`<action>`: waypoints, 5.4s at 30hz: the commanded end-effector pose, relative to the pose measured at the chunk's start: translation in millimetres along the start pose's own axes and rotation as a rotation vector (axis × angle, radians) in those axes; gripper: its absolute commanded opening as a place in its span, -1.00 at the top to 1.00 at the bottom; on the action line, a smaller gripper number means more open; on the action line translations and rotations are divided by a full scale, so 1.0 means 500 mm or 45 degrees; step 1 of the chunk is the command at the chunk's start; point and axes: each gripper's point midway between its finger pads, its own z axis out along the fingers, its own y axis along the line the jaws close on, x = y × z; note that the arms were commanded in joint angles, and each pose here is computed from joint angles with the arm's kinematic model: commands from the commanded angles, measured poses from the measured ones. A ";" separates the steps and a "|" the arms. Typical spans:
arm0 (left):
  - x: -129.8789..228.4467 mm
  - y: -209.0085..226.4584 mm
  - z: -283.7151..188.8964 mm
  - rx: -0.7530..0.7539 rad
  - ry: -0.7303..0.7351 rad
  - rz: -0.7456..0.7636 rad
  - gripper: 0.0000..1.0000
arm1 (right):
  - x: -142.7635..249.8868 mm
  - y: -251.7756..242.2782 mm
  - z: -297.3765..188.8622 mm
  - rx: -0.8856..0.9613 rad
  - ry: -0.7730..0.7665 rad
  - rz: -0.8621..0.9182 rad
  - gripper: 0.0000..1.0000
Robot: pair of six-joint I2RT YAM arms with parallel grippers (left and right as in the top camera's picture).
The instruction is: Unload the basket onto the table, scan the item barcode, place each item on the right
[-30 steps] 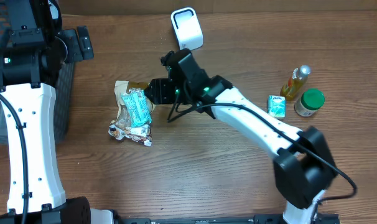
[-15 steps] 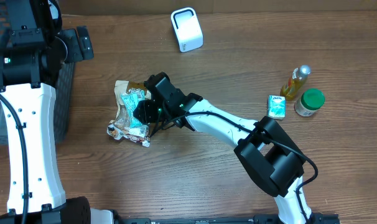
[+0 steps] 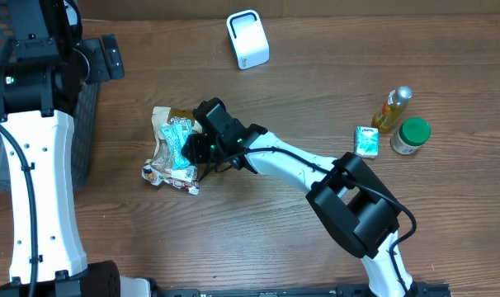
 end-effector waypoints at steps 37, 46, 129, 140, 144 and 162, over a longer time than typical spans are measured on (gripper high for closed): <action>-0.001 -0.003 0.003 0.004 0.000 0.021 -0.99 | -0.002 -0.323 -0.238 0.587 0.155 0.290 0.92; -0.001 -0.003 0.003 0.004 0.000 0.021 -0.99 | -0.043 -0.331 -0.294 0.634 0.123 0.245 0.32; -0.001 -0.003 0.003 0.004 0.000 0.021 -0.99 | 0.059 -0.363 -0.176 0.735 0.404 0.113 -0.52; -0.001 -0.003 0.003 0.004 0.000 0.021 -0.99 | -0.032 -0.255 -0.285 0.723 0.380 0.108 -0.51; -0.001 -0.003 0.003 0.004 0.000 0.021 -0.99 | 0.009 -0.260 -0.278 0.771 0.433 0.196 -0.17; -0.001 -0.003 0.003 0.004 0.000 0.021 -0.99 | 0.107 -0.367 -0.183 0.880 0.431 0.173 0.43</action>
